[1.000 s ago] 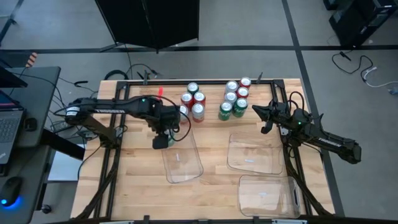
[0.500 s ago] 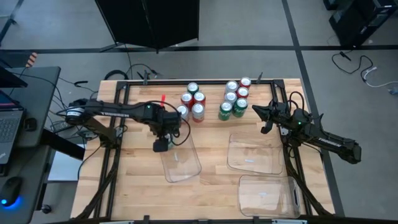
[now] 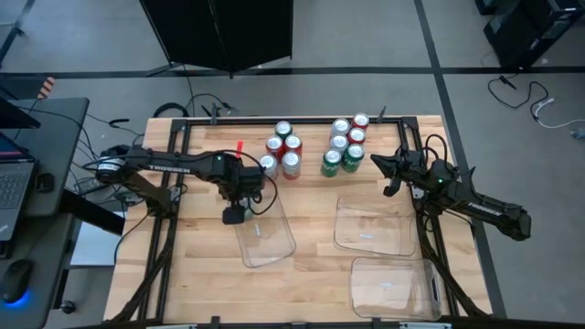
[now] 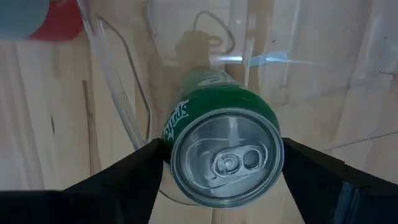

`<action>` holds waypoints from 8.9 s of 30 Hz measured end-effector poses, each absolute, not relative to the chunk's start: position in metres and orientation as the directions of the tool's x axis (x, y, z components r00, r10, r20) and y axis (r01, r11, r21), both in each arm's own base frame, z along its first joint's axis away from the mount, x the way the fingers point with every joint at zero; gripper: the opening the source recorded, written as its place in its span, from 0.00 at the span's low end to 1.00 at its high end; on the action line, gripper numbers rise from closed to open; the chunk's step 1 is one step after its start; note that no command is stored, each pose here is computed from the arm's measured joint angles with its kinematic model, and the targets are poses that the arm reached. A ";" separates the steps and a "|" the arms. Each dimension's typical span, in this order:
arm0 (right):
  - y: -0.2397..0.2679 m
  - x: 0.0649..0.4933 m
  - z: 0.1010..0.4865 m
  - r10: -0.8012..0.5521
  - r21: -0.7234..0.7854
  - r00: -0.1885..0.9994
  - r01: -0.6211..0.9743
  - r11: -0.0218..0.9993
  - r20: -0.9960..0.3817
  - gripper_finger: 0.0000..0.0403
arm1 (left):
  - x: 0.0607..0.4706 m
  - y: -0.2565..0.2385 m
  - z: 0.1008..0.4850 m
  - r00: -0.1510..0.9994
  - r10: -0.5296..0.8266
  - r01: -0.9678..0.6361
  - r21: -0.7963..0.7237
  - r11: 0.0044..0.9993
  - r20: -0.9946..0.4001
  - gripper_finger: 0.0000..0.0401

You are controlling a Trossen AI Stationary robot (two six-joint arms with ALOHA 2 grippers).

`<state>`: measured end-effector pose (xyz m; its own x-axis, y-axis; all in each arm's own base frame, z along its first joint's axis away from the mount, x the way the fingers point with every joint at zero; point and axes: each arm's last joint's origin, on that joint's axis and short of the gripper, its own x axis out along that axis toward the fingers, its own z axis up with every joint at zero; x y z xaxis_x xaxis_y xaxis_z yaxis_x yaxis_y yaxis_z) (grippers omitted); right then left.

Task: Sort soda cans
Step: Put the top left green soda can into the top left transparent bin, then put the center green soda can into the top left transparent bin, then put the top green soda can into the top left transparent bin

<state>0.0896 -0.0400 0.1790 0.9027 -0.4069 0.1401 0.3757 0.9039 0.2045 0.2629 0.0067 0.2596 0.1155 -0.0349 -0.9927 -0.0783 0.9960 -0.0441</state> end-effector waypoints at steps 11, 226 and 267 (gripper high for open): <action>-0.040 0.090 0.179 -0.407 0.205 0.903 0.376 0.904 0.140 0.00 | 0.263 0.007 0.283 0.114 -0.032 -0.105 -0.044 0.994 -0.993 0.84; 0.070 0.514 0.242 -0.102 -0.023 0.758 0.115 0.993 -0.644 0.92 | 0.137 0.032 0.249 0.872 0.434 -0.417 0.123 0.901 -0.225 0.00; 0.038 0.486 0.261 -0.091 -0.042 0.648 0.091 0.995 -0.756 0.23 | 0.136 0.032 0.247 0.865 0.433 -0.417 0.119 0.901 -0.251 0.01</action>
